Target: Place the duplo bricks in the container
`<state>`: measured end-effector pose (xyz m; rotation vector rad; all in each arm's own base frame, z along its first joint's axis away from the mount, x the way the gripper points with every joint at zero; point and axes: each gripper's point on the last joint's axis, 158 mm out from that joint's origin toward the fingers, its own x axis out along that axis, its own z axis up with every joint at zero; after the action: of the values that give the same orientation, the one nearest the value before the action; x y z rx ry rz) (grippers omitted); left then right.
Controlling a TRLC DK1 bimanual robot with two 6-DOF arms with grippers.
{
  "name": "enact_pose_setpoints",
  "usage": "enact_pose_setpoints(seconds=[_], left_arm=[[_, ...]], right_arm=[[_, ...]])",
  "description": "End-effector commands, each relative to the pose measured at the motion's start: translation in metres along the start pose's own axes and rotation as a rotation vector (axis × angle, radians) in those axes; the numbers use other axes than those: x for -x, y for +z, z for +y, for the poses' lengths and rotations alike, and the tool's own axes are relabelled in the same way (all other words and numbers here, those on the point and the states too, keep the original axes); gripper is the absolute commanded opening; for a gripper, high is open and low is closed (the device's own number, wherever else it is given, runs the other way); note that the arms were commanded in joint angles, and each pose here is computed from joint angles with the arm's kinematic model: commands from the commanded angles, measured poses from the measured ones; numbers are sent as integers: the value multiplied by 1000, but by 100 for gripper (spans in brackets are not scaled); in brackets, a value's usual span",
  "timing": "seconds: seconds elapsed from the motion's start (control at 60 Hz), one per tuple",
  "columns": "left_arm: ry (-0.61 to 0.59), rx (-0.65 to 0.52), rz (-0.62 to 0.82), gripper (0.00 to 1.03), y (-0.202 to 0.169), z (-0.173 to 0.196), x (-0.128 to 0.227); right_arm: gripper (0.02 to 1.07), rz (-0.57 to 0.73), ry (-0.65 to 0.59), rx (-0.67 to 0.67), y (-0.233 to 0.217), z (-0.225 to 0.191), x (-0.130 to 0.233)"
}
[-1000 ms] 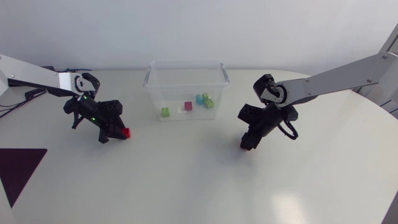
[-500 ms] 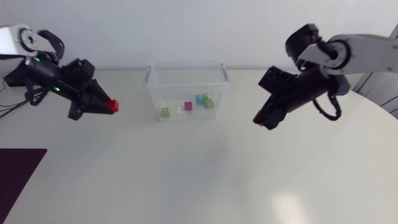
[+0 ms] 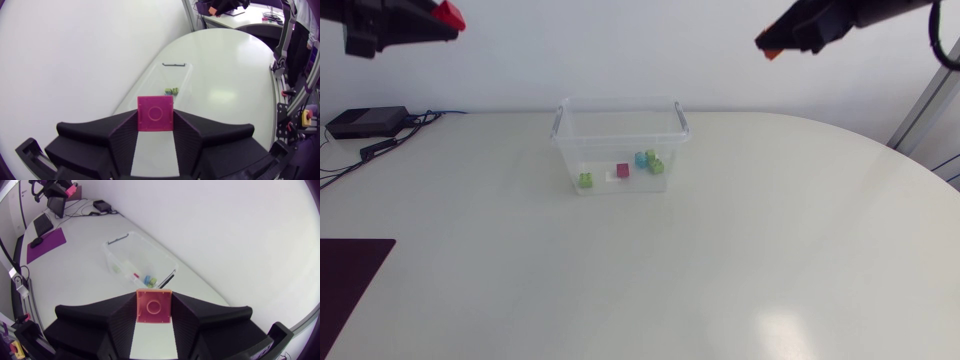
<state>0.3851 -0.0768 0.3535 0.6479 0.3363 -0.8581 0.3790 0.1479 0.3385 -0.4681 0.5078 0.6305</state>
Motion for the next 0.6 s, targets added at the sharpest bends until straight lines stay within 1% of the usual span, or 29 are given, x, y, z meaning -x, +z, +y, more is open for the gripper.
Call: enact_pose_setpoints(seconds=[0.0, 0.083, 0.117, 0.283, 0.483, 0.583], left_arm=[[40, 47, -75, 22, 34, 12, 8], [75, 53, -115, 22, 46, 23, 7], [105, 67, -146, 22, 54, 33, 7], [165, 123, -241, 22, 74, 57, 0], [204, 156, -321, 22, 96, 78, -13], [208, 159, -327, 22, 103, 85, -25]], right_arm=[[24, -45, -15, -39, 26, -10, 3], [24, -81, -29, -46, 44, -18, 2], [24, -93, -31, -53, 50, -21, 0], [24, -161, -42, -76, 79, -29, -10], [24, -243, -61, -86, 111, -41, -19], [24, -277, -65, -101, 124, -46, -26]])
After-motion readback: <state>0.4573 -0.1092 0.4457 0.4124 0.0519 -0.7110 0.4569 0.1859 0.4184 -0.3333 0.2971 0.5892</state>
